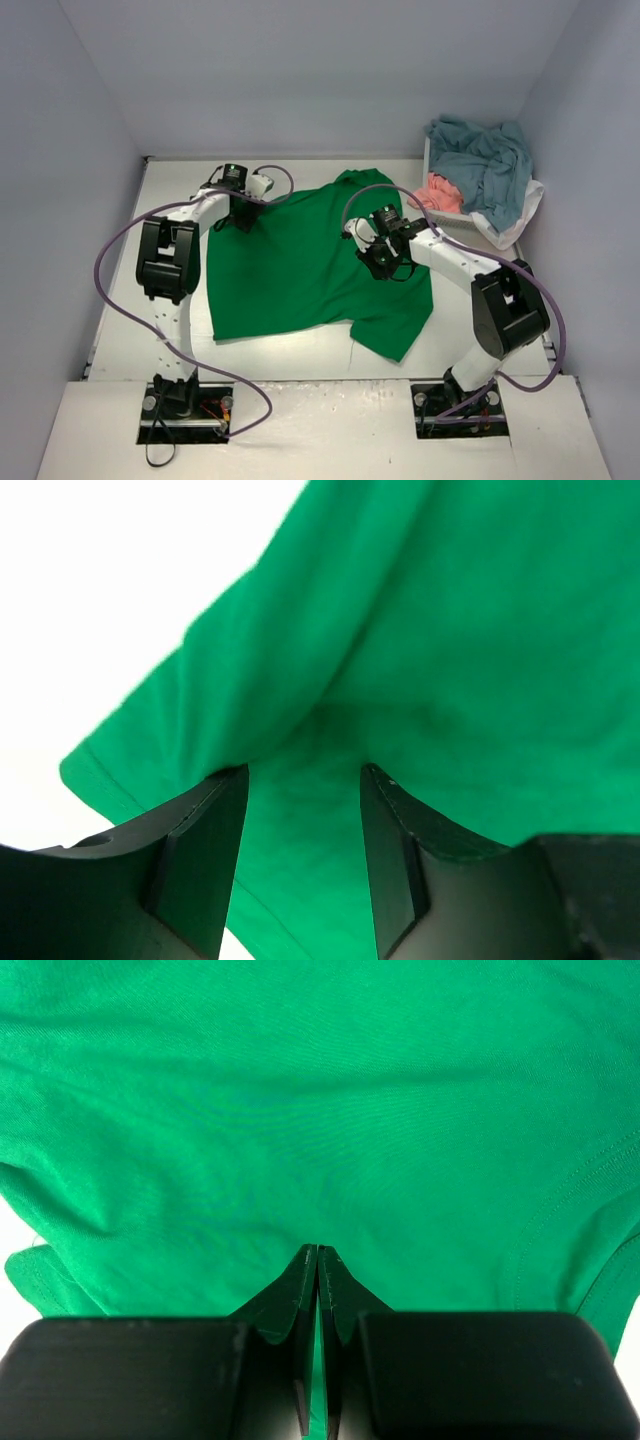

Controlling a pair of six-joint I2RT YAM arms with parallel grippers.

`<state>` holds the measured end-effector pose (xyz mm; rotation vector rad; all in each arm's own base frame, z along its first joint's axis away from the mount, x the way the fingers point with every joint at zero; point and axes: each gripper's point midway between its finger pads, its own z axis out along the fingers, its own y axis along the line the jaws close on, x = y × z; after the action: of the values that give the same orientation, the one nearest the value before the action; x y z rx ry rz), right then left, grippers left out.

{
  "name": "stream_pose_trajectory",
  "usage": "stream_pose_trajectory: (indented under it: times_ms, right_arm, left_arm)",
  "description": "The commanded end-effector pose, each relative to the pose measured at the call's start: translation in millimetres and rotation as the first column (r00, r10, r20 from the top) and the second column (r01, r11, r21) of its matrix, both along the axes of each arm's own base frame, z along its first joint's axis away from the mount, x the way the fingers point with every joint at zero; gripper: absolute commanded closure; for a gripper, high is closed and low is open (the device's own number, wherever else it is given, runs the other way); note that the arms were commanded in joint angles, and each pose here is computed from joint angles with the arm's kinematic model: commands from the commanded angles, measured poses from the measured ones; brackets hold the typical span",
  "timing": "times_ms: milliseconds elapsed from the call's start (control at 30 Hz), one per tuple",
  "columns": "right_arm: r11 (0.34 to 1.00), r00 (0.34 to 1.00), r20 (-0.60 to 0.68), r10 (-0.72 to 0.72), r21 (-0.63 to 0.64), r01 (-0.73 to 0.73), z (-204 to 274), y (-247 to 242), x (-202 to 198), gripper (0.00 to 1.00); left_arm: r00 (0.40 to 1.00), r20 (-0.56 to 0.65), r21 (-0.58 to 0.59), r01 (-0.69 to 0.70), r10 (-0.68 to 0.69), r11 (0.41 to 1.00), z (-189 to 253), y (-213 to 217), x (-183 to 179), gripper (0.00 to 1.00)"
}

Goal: Fold and stack the t-shirts

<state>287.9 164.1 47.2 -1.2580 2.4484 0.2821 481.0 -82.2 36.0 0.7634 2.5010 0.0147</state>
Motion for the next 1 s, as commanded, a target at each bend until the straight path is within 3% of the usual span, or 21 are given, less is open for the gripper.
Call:
stream_pose_trajectory:
  times_ms: [0, 233, 333, 567, 667, 767, 967]
  right_arm:
    - [0.998, 0.999, 0.045, -0.003, 0.056, 0.001, 20.0, 13.1, 11.0, 1.0]
    - [0.996, 0.999, 0.044, -0.018, 0.091, 0.013, 25.6, 17.7, 9.1, 1.0]
    - [0.995, 0.999, 0.041, -0.02, 0.103, 0.016, 27.4, 18.5, 6.4, 1.0]
    - [0.995, 0.999, 0.039, -0.022, 0.101, 0.018, 25.4, 16.9, 2.5, 1.0]
    - [0.994, 0.999, 0.038, -0.024, 0.104, 0.02, 24.8, 16.7, 1.3, 1.0]
    - [0.995, 0.999, 0.035, -0.012, 0.097, 0.009, 23.0, 15.6, -4.2, 1.0]
    - [0.996, 0.994, 0.068, 0.083, 0.021, -0.084, 19.8, 9.2, -15.9, 1.0]
  left_arm:
    - [0.99, 0.134, -0.009, -0.046, 0.047, 0.999, 34.0, 8.0, 32.7, 0.57]
    - [0.966, 0.217, 0.093, -0.163, 0.14, 0.982, 32.6, 38.7, 64.3, 0.57]
    - [0.924, 0.301, 0.149, -0.288, 0.234, 0.946, 37.4, 65.8, 82.3, 0.57]
    - [0.804, 0.467, 0.115, -0.469, 0.369, 0.876, 67.3, 96.3, 102.8, 0.54]
    - [0.8, 0.461, 0.071, -0.464, 0.383, 0.883, 77.9, 91.8, 96.8, 0.53]
    - [0.837, 0.417, 0.016, -0.397, 0.355, 0.918, 93.6, 75.7, 77.3, 0.53]
    - [0.923, 0.314, -0.064, -0.213, 0.223, 0.975, 132.5, 41.8, 0.6, 0.53]
